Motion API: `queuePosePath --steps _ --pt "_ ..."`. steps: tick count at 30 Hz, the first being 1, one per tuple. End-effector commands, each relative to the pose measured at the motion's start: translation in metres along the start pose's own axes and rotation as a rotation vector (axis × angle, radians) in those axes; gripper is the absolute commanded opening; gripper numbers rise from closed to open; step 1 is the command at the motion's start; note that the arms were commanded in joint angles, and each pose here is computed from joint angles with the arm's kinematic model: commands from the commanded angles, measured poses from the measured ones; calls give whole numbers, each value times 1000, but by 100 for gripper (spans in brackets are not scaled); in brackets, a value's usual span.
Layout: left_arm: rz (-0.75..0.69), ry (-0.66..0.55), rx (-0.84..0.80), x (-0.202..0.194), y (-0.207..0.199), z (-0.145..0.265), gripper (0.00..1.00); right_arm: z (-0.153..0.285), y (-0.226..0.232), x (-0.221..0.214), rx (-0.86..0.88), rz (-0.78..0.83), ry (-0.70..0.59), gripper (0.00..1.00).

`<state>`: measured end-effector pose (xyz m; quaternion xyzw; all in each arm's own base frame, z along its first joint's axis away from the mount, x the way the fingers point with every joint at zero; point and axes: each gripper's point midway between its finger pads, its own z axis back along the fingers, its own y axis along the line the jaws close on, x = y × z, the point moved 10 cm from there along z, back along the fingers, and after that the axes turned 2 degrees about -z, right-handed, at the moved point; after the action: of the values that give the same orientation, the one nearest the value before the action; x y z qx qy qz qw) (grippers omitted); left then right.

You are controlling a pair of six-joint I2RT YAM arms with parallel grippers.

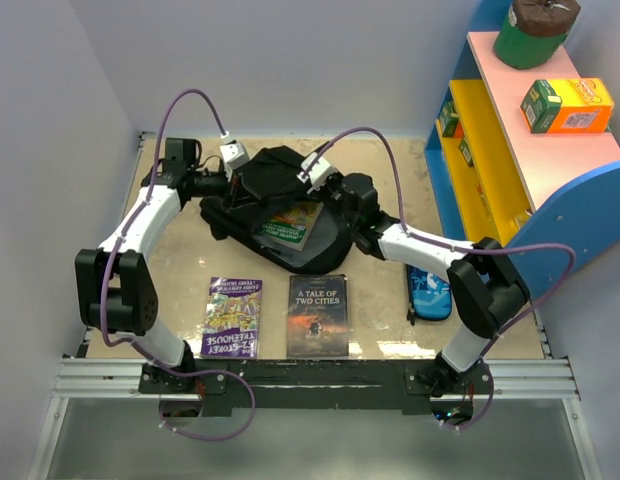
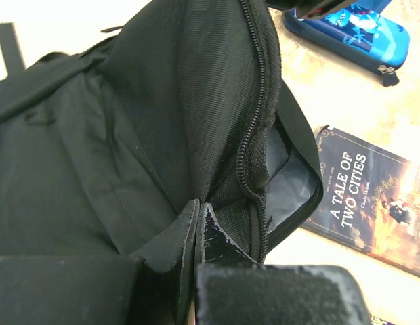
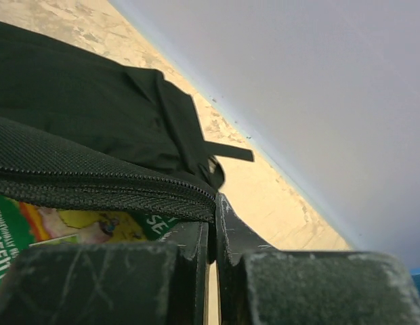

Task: Pack the student bag
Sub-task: Adjust the student bag at the center of the board.

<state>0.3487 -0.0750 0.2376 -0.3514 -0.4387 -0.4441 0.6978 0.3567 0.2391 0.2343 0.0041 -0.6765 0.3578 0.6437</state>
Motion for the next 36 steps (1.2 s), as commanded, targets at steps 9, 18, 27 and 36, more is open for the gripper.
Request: queuePosePath --steps 9,18,27,36 --pt "12 -12 30 29 -47 12 53 -3 10 45 83 -161 -8 0" --pt "-84 -56 -79 33 -107 -1 100 -15 16 54 148 -255 70 0" --pt "-65 4 256 13 -84 -23 100 -23 23 63 196 -327 138 0" --pt "-44 -27 404 10 -48 -47 100 -9 29 75 236 -367 105 0"
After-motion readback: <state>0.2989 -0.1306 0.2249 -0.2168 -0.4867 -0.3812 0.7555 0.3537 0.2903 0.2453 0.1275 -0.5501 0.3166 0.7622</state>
